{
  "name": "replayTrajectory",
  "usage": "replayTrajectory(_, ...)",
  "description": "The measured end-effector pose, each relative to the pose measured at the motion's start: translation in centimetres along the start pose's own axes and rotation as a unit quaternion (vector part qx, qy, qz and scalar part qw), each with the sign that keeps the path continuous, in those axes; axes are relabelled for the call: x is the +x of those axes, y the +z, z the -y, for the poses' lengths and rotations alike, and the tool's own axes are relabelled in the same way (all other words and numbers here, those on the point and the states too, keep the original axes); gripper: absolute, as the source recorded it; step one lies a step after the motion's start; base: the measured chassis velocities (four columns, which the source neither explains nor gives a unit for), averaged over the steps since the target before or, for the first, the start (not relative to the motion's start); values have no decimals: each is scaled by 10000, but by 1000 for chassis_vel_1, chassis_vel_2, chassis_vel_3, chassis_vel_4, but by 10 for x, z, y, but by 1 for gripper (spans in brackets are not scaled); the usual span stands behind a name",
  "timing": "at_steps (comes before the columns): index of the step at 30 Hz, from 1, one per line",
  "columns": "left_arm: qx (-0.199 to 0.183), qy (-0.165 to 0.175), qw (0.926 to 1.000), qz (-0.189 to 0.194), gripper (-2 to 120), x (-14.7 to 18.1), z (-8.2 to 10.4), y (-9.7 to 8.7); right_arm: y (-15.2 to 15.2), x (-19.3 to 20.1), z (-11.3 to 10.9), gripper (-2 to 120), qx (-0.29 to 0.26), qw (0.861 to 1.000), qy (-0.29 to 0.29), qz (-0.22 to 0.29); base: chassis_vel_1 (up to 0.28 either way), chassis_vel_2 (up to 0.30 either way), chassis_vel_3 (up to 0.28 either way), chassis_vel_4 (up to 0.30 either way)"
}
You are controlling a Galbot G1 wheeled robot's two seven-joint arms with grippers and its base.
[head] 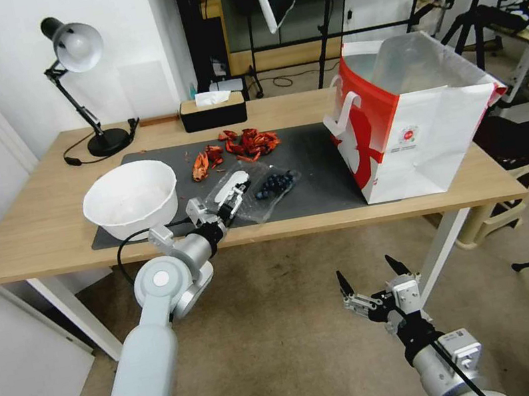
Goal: Close the takeout container lid, then place the container into the takeout bag.
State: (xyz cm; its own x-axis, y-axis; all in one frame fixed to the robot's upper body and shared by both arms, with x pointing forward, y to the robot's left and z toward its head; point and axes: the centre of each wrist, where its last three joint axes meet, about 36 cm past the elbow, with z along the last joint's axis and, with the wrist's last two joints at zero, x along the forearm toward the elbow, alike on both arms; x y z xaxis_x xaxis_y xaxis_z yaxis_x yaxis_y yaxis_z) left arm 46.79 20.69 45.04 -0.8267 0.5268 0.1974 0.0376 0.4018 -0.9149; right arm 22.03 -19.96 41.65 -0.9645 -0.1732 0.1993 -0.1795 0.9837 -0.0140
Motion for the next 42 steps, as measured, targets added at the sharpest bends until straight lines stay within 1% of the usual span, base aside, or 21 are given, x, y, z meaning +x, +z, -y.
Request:
replayTrajectory(10, 140, 246, 9996, 6, 100, -1, 15, 15, 1, 1, 0, 100, 23, 10000, 9, -3, 0, 0, 0, 0)
replayTrajectory(12, 163, 271, 9995, -12, 100, -1, 17, 22, 2, 1, 0, 100, 25, 10000, 11, -9, 0, 0, 0, 0)
replayTrajectory(13, 163, 271, 9995, -12, 100, -1, 17, 22, 2, 1, 0, 100, 25, 10000, 11, -9, 0, 0, 0, 0)
replayTrajectory(17, 205, 295, 9993, -24, 100, -1, 22, 37, 4, 2, 1, 100, 36, 10000, 18, 1, 0, 0, 0, 0)
replayTrajectory(20, 222, 300, 9993, -13, 100, -2, 23, 40, 5, 2, 1, 100, 37, 10000, 17, 0, 0, 0, 0, 0)
replayTrajectory(25, 281, 342, 9990, 21, 100, -6, 28, 51, 7, 1, 2, 100, 45, 10000, 15, -16, 0, 0, 0, 0)
replayTrajectory(32, 342, 323, 9989, 60, 100, -15, 30, 59, 9, 2, 4, 100, 63, 10000, 36, -23, 0, 0, 0, 0)
replayTrajectory(42, 364, 316, 9988, 71, 100, -22, 31, 62, 10, 3, 6, 100, 77, 9999, 61, -33, 0, 0, 0, 0)
